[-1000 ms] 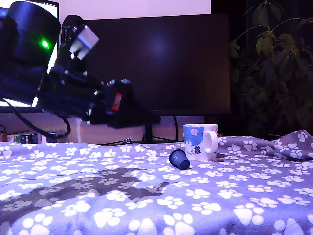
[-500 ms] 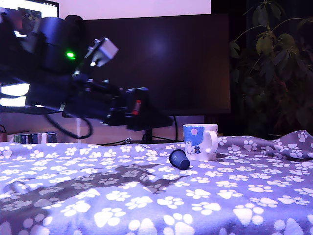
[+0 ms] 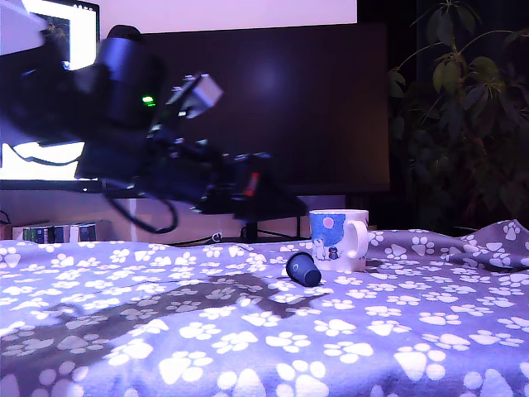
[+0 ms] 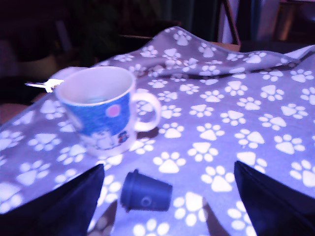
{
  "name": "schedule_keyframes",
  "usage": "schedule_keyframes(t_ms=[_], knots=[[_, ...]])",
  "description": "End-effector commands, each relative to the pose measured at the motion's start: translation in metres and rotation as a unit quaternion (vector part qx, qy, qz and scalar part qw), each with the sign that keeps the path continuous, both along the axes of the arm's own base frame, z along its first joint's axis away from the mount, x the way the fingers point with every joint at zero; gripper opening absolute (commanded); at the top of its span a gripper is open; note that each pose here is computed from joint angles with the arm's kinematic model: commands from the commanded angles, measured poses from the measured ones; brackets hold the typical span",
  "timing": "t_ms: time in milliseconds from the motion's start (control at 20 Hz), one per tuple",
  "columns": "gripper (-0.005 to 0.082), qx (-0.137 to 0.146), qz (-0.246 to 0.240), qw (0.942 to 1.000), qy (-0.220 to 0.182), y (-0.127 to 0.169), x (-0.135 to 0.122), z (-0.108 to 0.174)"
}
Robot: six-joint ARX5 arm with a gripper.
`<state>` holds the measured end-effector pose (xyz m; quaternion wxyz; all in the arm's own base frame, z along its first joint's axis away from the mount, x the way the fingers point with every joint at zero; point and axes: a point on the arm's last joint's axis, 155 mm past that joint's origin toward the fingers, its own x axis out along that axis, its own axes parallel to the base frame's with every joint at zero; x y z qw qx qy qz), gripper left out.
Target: Pick up the coffee capsules on the table and drop them inside the coffee cup
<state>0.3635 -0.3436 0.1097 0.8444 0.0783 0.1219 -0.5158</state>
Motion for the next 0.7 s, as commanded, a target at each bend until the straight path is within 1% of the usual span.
schedule_keyframes(t_ms=[0, 300, 400, 550, 650], knots=[[0.0767, 0.017, -0.012, 0.9998, 0.007, -0.009, -0.001, -0.015], [0.0767, 0.053, -0.02, 0.9974, 0.043, -0.023, 0.012, -0.034], [0.0767, 0.065, -0.011, 0.9967, 0.046, -0.024, 0.02, -0.04], [0.0767, 0.084, -0.015, 0.9945, 0.06, -0.026, 0.023, -0.05], [0.0767, 0.09, -0.017, 0.9935, 0.067, -0.027, 0.023, -0.054]])
